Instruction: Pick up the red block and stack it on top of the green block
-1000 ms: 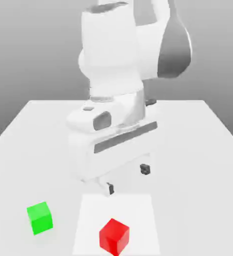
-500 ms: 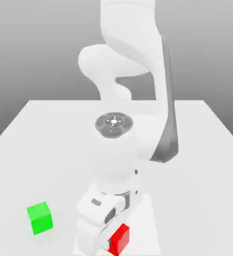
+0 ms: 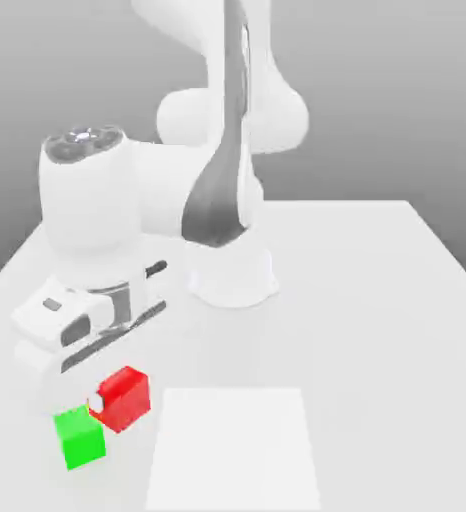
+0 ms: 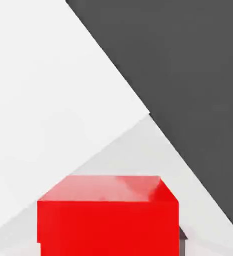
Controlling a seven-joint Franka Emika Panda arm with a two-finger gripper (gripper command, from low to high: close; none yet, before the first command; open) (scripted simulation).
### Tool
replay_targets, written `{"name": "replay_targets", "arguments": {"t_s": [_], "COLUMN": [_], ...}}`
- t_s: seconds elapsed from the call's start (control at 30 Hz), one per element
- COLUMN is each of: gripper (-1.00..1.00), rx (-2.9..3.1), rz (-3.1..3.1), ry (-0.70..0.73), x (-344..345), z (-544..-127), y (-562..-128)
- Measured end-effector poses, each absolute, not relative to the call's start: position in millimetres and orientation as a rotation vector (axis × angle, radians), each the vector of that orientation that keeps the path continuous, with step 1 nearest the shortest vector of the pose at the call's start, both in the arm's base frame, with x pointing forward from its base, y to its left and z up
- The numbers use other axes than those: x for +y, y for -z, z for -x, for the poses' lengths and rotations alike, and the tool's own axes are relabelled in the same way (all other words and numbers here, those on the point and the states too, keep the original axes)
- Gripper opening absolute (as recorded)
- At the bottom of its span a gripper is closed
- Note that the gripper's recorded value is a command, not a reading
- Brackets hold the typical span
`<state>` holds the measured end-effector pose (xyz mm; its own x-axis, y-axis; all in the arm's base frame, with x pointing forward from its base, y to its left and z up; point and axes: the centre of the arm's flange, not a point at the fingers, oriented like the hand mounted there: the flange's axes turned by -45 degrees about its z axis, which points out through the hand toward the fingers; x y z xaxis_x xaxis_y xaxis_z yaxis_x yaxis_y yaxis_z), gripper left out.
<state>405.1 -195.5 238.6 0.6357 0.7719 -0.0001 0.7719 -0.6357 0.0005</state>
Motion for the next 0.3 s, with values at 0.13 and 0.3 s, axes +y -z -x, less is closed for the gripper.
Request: {"name": "replay_targets", "arguments": {"t_s": [0.13, 0.3], "gripper": [-1.0, 1.0], "rx": [1.363, 1.361], "rz": [-2.83, -2.833], "ry": [-0.004, 0.0], "x": [-198.0, -198.1], "z": [-404.1, -401.6], "y": [-208.0, -182.5]}}
